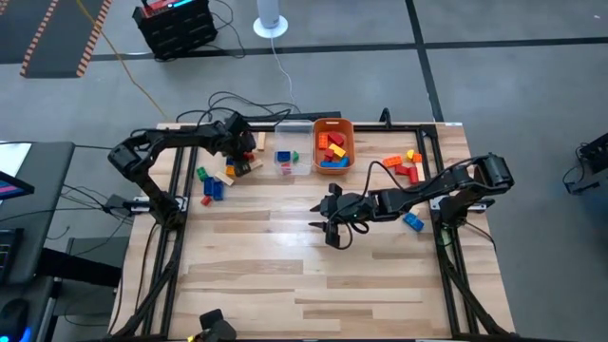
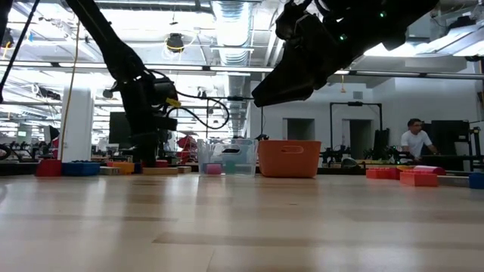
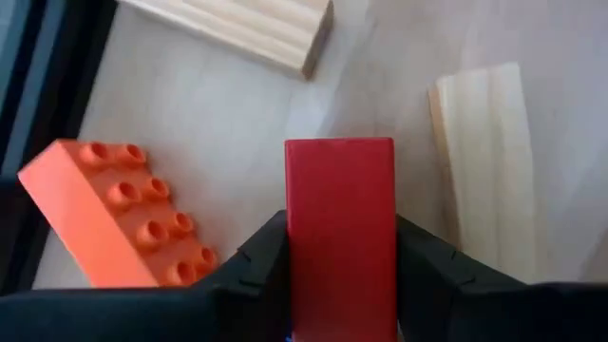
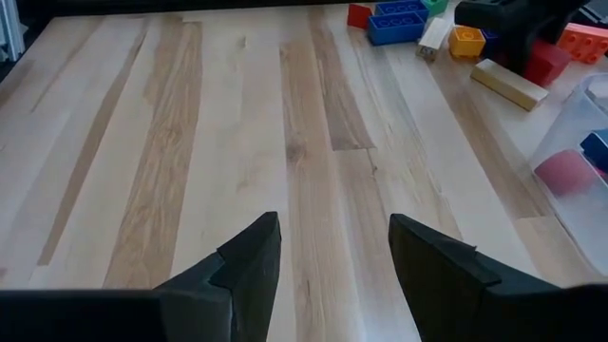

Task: Sort blocks by size
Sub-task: Put the red rectangle block into the orange bin, then put the yellow square game piece into the clear bin, then put the wood rectangle block into the clear bin

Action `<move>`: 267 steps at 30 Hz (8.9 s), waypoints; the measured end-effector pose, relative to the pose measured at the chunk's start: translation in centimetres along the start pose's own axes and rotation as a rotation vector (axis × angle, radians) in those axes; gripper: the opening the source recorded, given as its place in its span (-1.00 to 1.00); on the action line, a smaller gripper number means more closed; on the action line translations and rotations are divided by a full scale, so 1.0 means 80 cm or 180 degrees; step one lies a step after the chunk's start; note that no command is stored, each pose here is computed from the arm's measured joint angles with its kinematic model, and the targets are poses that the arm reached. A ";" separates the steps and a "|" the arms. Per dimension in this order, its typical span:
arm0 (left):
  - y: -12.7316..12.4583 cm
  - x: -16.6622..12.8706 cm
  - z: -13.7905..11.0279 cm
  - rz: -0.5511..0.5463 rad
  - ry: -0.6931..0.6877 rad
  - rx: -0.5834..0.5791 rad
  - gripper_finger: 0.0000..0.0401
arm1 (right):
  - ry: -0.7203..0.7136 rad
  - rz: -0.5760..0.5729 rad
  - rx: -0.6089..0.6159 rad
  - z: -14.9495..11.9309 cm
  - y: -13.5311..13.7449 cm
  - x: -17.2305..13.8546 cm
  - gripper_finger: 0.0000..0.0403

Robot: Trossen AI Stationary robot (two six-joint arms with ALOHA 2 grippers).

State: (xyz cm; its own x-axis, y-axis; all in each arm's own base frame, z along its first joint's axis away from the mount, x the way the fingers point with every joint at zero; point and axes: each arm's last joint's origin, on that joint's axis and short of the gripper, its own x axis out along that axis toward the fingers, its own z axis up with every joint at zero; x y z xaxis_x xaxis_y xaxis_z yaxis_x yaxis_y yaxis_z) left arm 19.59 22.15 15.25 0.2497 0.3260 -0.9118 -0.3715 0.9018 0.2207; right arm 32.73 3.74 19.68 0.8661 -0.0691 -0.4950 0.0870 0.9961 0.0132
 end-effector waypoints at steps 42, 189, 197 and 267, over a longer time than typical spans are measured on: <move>-0.073 -0.144 0.186 -0.0168 -0.1797 0.0743 -0.34 | 0.0284 -0.1783 0.0367 0.019 -0.056 -0.119 0.12; -0.093 -0.038 0.013 -0.0308 0.0152 -0.0758 -0.54 | -0.0143 -0.1193 -0.0253 0.027 0.001 -0.079 0.12; -0.089 -0.077 0.024 -0.0330 -0.0348 -0.0779 -0.54 | -0.0144 -0.1204 -0.0246 0.027 0.000 -0.079 0.12; -0.061 0.020 0.001 -0.0046 -0.0964 -0.1026 0.08 | -0.0086 -0.1143 -0.0311 0.024 0.007 -0.080 0.12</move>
State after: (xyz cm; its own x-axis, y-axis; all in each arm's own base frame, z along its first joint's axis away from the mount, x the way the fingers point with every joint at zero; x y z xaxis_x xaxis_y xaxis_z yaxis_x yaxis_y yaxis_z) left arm 21.85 18.28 12.69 0.4897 0.4257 -0.7609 -0.6140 0.7880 0.0456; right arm 28.15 4.64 24.51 0.8016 -0.4153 -0.4300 0.3416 0.9085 -0.2407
